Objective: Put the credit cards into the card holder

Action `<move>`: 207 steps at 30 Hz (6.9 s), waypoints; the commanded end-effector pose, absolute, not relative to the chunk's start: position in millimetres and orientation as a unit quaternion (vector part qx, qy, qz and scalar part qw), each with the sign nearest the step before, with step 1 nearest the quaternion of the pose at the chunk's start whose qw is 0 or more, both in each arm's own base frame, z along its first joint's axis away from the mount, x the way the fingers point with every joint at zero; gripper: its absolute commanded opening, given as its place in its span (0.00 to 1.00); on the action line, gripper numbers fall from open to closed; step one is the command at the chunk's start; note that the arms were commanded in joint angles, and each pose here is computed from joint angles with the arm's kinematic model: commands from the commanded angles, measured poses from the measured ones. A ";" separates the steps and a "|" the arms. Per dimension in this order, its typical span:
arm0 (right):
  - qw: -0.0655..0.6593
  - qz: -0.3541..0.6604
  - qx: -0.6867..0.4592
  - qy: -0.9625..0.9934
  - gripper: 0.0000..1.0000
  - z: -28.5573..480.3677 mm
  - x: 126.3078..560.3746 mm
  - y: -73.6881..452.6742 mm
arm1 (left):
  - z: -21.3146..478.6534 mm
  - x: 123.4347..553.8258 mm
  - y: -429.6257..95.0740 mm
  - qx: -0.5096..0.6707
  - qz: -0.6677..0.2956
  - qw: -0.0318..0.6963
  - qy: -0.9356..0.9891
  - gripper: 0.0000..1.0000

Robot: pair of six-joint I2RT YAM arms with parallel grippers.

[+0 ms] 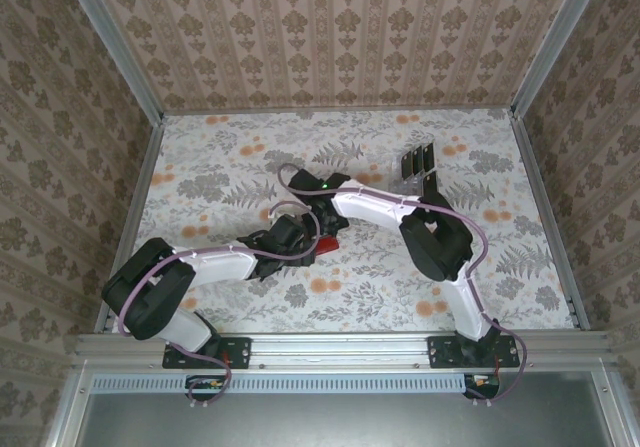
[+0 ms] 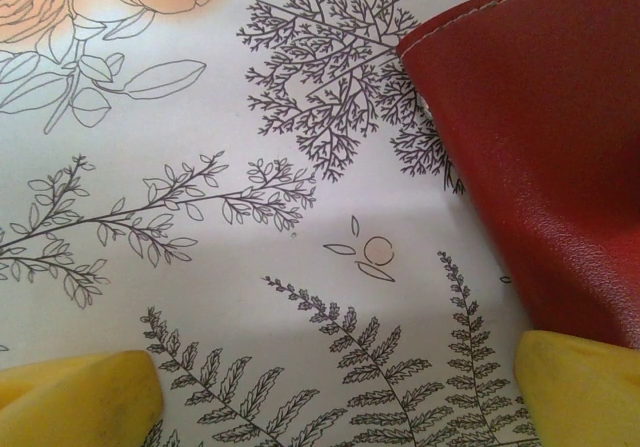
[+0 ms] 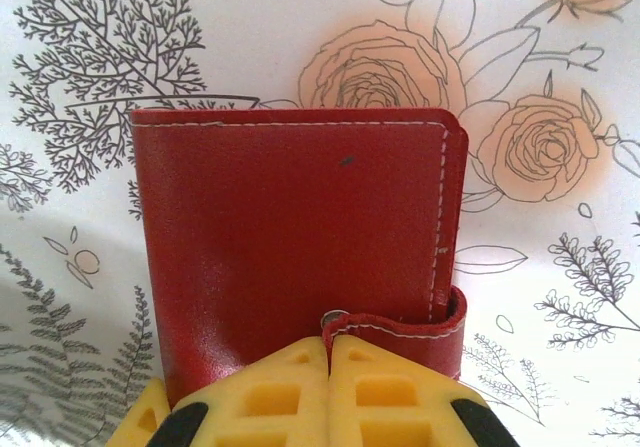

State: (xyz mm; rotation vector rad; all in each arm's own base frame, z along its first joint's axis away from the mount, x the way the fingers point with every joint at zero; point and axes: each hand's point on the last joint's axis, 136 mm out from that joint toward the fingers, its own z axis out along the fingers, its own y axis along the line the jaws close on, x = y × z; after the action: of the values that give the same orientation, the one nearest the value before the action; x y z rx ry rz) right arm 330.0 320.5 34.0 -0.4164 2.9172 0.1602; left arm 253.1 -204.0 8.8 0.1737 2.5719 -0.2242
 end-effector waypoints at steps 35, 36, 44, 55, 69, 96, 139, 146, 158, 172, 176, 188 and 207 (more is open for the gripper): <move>0.125 0.112 -0.048 0.985 0.00 47.0 363.0 303.8 | -63.6 207.4 -190.6 0.065 -0.095 0.141 0.983 0.98; 0.128 0.112 -0.047 0.984 0.00 47.8 363.9 303.5 | -64.0 207.1 -190.5 0.066 -0.095 0.140 0.983 0.98; 0.156 0.135 -0.033 0.978 0.00 63.2 369.7 304.6 | -64.0 208.1 -191.3 0.065 -0.096 0.140 0.983 0.98; 0.154 0.138 -0.038 0.978 0.00 63.6 373.3 306.2 | -42.5 225.0 -198.0 0.060 -0.112 0.162 0.979 0.98; 0.125 0.138 -0.055 0.981 0.00 39.0 369.2 318.6 | -48.2 223.4 -197.8 0.056 -0.112 0.155 0.980 0.98; 0.113 0.059 -0.123 0.984 0.00 10.8 331.8 312.8 | -49.6 224.9 -188.9 0.013 -0.123 0.158 0.980 0.98; 0.202 0.078 -0.142 0.966 0.34 79.6 353.6 327.4 | 18.3 313.3 -146.4 -0.106 -0.140 0.222 0.959 0.97; 0.185 0.082 -0.150 0.968 0.34 68.9 350.7 331.3 | 15.4 313.0 -147.0 -0.105 -0.139 0.219 0.960 0.97; 0.168 0.066 -0.162 0.970 0.32 54.8 352.7 333.7 | 11.6 312.0 -147.6 -0.107 -0.141 0.215 0.960 0.97; 0.161 0.049 -0.171 0.971 0.17 47.7 352.8 330.6 | 7.5 309.9 -148.7 -0.106 -0.144 0.212 0.961 0.97; 0.164 0.048 -0.170 0.971 0.02 49.3 353.5 330.2 | 6.6 309.6 -149.3 -0.106 -0.144 0.211 0.961 0.97; 0.161 0.059 -0.171 0.970 0.00 52.3 348.9 331.5 | 3.0 308.7 -154.3 -0.099 -0.151 0.206 0.962 0.97; 0.142 0.061 -0.183 0.971 0.00 33.7 330.5 332.2 | -1.5 308.4 -158.4 -0.095 -0.153 0.201 0.963 0.97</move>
State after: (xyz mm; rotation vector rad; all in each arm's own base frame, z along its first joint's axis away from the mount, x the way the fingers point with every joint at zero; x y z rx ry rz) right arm 346.3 335.5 39.5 -0.4986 2.7594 0.1747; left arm 309.4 -150.4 23.2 -0.3174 2.6527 -0.3940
